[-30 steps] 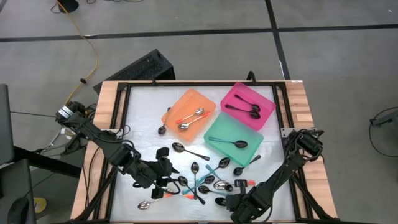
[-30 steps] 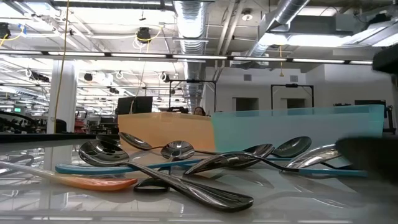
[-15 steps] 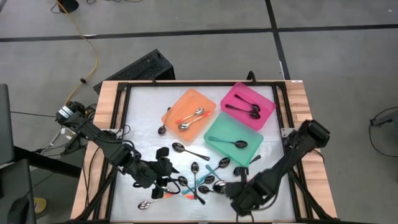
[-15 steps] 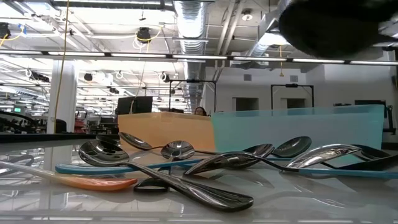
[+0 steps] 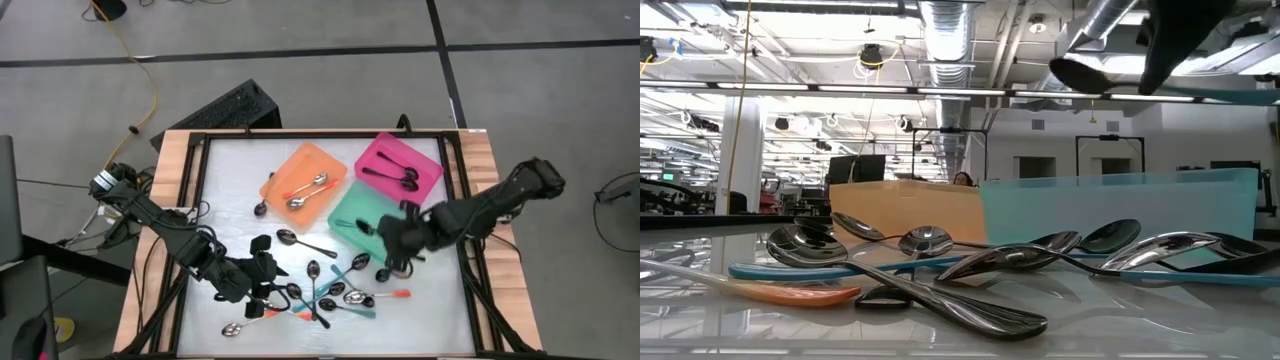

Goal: Sort silverware by color (type)
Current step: Put the blue spoon into the blue bin

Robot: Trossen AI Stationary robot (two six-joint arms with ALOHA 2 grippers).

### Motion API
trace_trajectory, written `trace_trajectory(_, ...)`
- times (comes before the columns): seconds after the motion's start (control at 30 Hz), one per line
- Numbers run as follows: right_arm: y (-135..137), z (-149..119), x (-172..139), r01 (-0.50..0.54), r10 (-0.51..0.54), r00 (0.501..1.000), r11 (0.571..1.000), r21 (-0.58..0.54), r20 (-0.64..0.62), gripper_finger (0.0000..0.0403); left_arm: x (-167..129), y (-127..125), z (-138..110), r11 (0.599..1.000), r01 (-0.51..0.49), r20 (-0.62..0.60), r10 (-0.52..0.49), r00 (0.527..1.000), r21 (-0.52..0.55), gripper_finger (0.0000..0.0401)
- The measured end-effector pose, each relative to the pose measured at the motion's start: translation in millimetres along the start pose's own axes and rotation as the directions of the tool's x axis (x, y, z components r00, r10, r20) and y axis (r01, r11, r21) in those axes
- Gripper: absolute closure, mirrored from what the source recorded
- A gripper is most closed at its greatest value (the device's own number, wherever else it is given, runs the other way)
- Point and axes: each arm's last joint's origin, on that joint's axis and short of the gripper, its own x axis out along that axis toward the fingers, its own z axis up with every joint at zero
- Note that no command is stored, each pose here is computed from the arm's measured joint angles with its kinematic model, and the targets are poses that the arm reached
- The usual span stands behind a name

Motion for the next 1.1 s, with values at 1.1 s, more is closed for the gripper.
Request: trace_trajectory(1.1, -83.4, 8.5, 139.8, 0.075, -0.099, 0.974, 0.99, -0.123, -0.206, 0.0396, -0.3, 5.4, -2.4, 0.992, -0.127, 0.019, 0.127, 0.992, -0.022, 0.0282)
